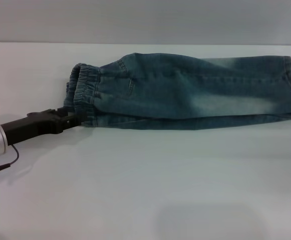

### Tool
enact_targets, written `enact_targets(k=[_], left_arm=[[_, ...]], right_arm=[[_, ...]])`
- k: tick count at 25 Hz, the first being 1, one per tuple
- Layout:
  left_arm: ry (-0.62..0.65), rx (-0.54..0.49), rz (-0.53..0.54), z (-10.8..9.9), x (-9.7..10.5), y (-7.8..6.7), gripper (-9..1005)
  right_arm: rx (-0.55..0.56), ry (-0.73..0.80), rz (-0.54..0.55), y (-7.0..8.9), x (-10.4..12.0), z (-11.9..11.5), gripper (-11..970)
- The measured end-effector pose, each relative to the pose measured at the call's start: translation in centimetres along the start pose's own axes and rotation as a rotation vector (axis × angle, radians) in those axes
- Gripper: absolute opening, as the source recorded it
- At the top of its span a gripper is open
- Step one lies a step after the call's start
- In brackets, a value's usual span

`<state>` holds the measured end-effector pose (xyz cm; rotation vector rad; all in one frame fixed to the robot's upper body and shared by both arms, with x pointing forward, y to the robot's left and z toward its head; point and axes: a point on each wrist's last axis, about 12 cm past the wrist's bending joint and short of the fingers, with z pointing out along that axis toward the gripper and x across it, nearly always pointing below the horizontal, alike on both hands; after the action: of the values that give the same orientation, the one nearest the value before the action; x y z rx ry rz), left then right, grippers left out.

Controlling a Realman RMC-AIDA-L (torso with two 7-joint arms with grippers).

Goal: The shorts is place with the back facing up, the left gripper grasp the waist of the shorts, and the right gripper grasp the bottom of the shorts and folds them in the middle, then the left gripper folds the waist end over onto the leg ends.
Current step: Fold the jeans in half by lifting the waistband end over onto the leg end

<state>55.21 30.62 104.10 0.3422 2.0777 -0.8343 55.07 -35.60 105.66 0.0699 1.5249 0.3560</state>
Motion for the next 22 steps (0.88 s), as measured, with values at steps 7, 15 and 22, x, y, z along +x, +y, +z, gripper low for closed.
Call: enact_targets(k=[7, 15, 22], left_arm=[[0.004, -0.006, -0.005, 0.6, 0.3, -0.3, 774], [0.022, -0.02, 0.005, 1.4, 0.4, -0.5, 775], [0.026, -0.028, 0.01, 1.8, 0.3, -0.6, 776]], right_arm=[[0.005, 0.003, 0.001, -0.1, 0.1, -0.3, 527], [0.006, 0.008, 0.011, 0.0, 0.4, -0.4, 527], [0.007, 0.008, 0.017, -0.1, 0.5, -0.7, 527]])
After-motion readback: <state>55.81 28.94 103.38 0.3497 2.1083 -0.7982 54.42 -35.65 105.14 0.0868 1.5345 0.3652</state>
